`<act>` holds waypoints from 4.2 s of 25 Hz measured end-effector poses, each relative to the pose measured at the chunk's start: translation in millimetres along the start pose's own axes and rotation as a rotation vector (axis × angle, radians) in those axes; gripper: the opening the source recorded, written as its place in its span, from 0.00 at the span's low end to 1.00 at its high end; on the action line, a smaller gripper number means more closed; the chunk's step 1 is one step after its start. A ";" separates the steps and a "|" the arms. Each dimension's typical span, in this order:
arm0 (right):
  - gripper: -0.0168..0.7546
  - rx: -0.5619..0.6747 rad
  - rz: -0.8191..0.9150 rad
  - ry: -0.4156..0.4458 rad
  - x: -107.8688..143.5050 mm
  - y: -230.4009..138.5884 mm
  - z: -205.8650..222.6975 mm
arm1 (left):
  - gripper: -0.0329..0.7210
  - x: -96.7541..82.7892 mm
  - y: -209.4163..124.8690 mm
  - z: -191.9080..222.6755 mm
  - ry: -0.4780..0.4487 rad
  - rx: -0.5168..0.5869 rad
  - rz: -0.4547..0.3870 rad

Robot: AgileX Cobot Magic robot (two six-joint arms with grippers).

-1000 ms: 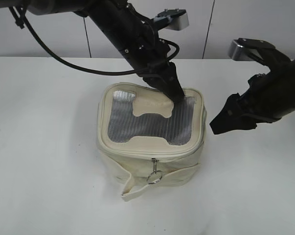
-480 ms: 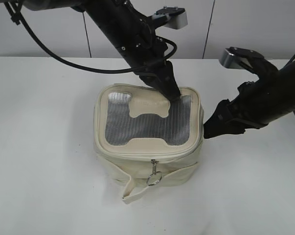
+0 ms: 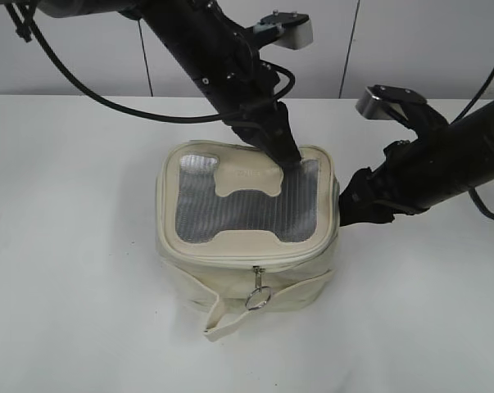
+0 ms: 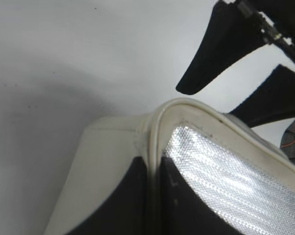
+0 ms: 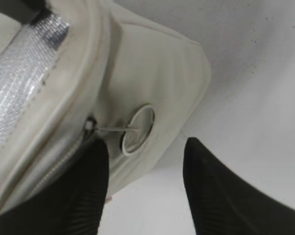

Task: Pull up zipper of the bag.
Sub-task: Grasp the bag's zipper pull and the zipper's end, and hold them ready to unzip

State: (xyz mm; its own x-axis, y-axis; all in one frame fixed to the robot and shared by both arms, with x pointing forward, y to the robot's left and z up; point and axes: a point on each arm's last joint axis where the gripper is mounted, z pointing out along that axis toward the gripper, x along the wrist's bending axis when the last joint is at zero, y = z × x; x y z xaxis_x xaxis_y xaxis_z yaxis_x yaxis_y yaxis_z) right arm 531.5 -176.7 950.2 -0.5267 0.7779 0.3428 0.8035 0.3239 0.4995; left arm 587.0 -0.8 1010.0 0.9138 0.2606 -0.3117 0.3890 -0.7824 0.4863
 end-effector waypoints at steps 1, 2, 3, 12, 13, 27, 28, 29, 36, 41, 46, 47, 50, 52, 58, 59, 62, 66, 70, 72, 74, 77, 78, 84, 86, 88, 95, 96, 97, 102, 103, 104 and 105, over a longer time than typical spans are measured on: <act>0.52 -0.003 -0.007 0.006 -0.3 0.0 1.8 | 0.09 0.1 -0.1 0.0 0.001 0.001 0.000; 0.50 -0.010 -0.015 0.013 0.0 0.5 2.4 | 0.09 0.3 -0.3 0.0 0.003 0.003 0.002; 0.47 -0.018 -0.018 0.020 0.2 0.8 3.1 | 0.09 0.4 -0.4 0.0 0.005 0.005 0.003; 0.03 -0.034 -0.009 0.060 3.7 2.0 3.3 | 0.09 0.5 -0.5 0.0 0.006 0.006 0.003; 0.03 -0.031 0.001 0.059 3.7 1.8 2.9 | 0.09 0.5 -0.5 0.0 0.006 0.006 0.003; 0.03 0.050 0.035 -0.011 14.8 -3.8 -31.3 | 0.09 -0.4 -0.5 0.2 -0.001 0.007 0.002; 0.03 0.059 0.035 -0.003 15.6 -4.4 -31.5 | 0.09 -0.5 -0.4 0.2 -0.002 0.006 0.002; 0.03 0.076 0.031 0.006 16.5 -5.9 -31.6 | 0.09 -0.4 -0.4 0.2 -0.001 0.007 0.002; 0.03 0.132 0.027 0.051 20.6 -10.9 -32.2 | 0.09 -0.3 -0.5 0.2 0.000 0.007 0.002; 0.03 0.152 0.024 0.070 23.0 -12.7 -32.9 | 0.09 -0.3 -0.5 0.2 0.000 0.007 0.002; 0.03 0.162 -0.023 0.096 38.4 -13.0 -34.1 | 0.09 -0.3 -0.6 0.2 0.000 0.008 0.003; 0.03 0.161 -0.035 0.097 41.7 -12.8 -33.3 | 0.09 -0.3 -0.6 0.2 0.000 0.008 0.003; 0.03 0.150 -0.054 0.093 46.7 -11.8 -31.2 | 0.09 -0.3 -0.6 0.2 0.000 0.008 0.003; 0.03 0.141 -0.039 0.068 45.1 -10.8 -30.7 | 0.09 -0.3 -0.6 0.2 0.000 0.008 0.003; 0.07 0.106 -0.009 -0.058 33.9 -7.6 -30.1 | 0.09 -0.3 -0.6 0.2 0.000 0.008 0.003; 0.11 0.092 -0.002 -0.069 32.6 -6.4 -30.3 | 0.09 -0.3 -0.6 0.2 0.000 0.008 0.003; 0.36 0.061 0.022 -0.096 25.2 -3.9 -32.5 | 0.09 -0.3 -0.6 0.2 0.000 0.008 0.003; 0.63 0.044 -0.012 -0.121 15.3 -2.7 -36.2 | 0.09 -0.3 -0.6 0.2 0.000 0.008 0.003; 0.68 0.041 -0.061 -0.119 14.9 -2.2 -36.4 | 0.09 -0.3 -0.6 0.2 0.000 0.008 0.003; 0.68 0.029 -0.071 -0.104 16.1 -1.1 -36.4 | 0.09 -0.3 -0.6 0.2 0.000 0.008 0.003; 0.68 0.013 -0.085 -0.091 17.2 0.4 -36.3 | 0.09 -0.3 -0.6 0.2 0.000 0.008 0.003; 0.68 -0.011 -0.105 -0.101 16.2 2.8 -35.8 | 0.09 -0.3 -0.6 0.2 0.000 0.008 0.003; 0.68 -0.009 -0.114 -0.101 15.4 2.7 -34.2 | 0.09 -0.3 -0.6 0.2 0.000 0.008 0.003; 0.68 0.039 -0.093 -0.087 4.1 -2.1 -9.0 | 0.09 -0.3 -0.5 0.2 0.000 0.008 0.002; 0.68 0.023 -0.096 -0.070 5.1 0.2 -7.6 | 0.09 -0.3 -0.5 0.2 0.000 0.008 0.002; 0.68 0.006 -0.114 -0.057 6.7 2.3 -7.6 | 0.09 -0.3 -0.5 0.2 0.000 0.008 0.002; 0.58 -0.001 -0.123 -0.043 1.3 4.1 6.9 | 0.09 0.0 -0.7 0.2 0.003 0.009 0.004; 0.52 -0.005 -0.126 -0.037 0.8 5.1 8.9 | 0.09 0.4 -0.9 0.0 0.004 0.010 0.003; 0.46 -0.011 -0.128 -0.032 0.7 6.1 10.2 | 0.09 0.4 -0.9 0.0 0.004 0.010 0.003; 0.05 -0.046 -0.141 -0.003 3.6 10.5 10.3 | 0.09 0.3 -1.0 0.0 0.003 0.010 0.003; 0.04 -0.045 -0.139 -0.002 3.7 10.4 10.3 | 0.09 0.3 -1.0 0.0 0.003 0.010 0.003; 0.03 -0.044 -0.131 -0.002 3.6 10.3 10.3 | 0.09 0.3 -1.0 0.0 0.003 0.010 0.003; 0.03 -0.040 -0.114 -0.004 3.4 9.9 10.3 | 0.09 0.3 -1.0 0.0 0.003 0.010 0.003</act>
State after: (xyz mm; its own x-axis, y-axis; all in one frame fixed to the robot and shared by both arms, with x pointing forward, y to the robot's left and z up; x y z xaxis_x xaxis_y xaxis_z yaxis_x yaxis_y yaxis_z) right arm 540.6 -165.3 948.1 -0.6131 0.7393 0.2784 0.7265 0.3891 0.5664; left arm 587.0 0.1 1009.5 0.9155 0.2597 -0.3073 0.3846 -0.7892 0.4788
